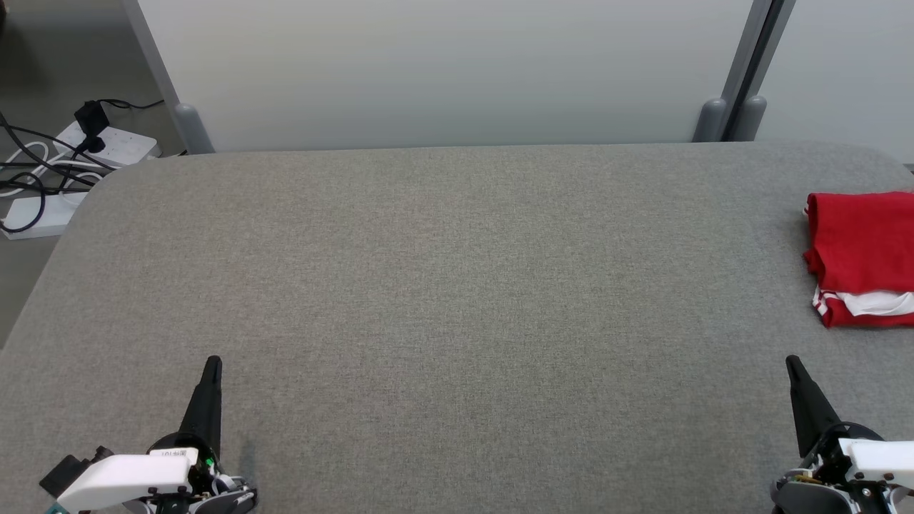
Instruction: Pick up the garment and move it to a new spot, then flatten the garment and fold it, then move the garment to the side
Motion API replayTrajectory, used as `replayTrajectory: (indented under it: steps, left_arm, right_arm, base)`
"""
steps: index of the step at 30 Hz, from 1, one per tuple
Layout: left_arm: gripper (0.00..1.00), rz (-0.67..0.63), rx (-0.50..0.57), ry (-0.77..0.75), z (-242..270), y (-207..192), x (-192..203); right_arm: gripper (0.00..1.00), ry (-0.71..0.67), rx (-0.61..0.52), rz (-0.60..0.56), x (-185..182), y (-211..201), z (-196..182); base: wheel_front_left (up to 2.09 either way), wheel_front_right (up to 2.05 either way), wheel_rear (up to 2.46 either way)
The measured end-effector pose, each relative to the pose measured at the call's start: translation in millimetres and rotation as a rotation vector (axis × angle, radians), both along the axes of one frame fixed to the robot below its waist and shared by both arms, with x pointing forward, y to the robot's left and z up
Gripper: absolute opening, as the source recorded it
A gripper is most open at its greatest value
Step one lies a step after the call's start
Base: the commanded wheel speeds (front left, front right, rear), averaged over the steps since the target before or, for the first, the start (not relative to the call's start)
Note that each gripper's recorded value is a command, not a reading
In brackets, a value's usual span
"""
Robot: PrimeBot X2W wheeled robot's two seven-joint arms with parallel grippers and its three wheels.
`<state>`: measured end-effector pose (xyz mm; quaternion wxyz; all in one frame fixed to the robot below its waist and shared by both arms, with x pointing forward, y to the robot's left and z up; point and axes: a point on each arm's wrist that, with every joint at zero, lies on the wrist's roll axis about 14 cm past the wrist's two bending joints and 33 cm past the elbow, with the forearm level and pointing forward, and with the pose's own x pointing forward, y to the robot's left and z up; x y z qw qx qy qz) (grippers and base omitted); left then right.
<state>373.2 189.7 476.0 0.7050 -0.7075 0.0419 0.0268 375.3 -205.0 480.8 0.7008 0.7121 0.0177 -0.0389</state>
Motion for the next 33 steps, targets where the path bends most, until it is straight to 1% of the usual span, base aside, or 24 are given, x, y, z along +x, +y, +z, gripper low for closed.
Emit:
replayTrajectory:
  steps: [33]
  left_arm:
    - [0.00, 0.000, 0.000, 0.000, 0.0, 0.0, 0.0]
  right_arm:
    - [0.00, 0.000, 0.001, -0.002, 0.0, -0.2, 0.0]
  base:
    - [0.00, 0.00, 0.00]
